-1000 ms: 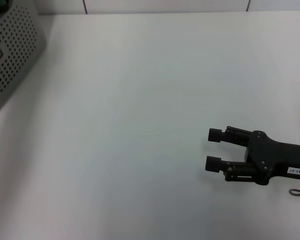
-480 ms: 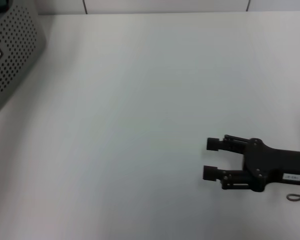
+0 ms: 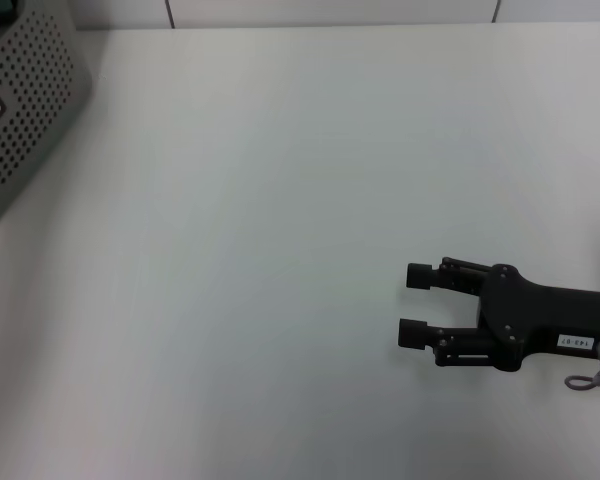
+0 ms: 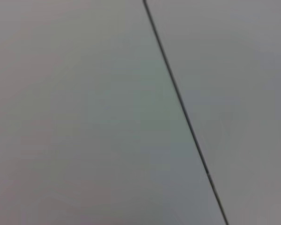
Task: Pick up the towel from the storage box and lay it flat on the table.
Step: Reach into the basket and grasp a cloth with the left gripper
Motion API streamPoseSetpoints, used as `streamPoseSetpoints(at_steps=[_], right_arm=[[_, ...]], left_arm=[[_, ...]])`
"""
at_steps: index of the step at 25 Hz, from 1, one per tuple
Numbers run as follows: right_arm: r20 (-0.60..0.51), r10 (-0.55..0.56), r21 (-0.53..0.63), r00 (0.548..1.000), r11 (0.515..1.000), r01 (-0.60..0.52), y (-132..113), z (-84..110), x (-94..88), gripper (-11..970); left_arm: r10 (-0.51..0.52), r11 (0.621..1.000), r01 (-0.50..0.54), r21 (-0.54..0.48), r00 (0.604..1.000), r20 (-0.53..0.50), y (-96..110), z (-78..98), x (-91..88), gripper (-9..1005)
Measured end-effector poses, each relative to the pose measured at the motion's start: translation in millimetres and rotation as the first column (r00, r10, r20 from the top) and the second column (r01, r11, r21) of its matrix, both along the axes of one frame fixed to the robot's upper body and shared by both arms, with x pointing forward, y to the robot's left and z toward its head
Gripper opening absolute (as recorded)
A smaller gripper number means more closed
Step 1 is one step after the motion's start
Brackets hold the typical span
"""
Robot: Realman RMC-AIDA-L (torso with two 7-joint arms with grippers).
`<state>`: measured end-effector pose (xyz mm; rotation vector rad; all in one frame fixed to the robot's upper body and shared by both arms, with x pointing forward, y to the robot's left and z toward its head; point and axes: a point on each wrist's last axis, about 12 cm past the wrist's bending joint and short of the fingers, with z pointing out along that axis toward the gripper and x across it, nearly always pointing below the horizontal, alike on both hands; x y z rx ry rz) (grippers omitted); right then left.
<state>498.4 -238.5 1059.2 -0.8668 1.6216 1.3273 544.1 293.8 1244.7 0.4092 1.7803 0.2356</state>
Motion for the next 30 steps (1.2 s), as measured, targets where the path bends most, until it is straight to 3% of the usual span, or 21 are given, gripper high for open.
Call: streamPoseSetpoints(at_steps=[11, 30], right_arm=[[-0.045, -0.012, 0.013, 0.999, 1.0, 0.012, -0.3, -7.1, -7.7, 859], [-0.062, -0.018, 0.024, 0.998, 1.0, 0.019, 0.4, -9.0, -10.1, 858]], left_arm=[[0.002, 1.0, -0.001, 0.029, 0.999, -0.033, -8.8, -26.1, 25.8, 501], [0.047, 0.999, -0.048, 0.016, 0.999, 0.02, 3.2, -50.4, 35.3, 451]])
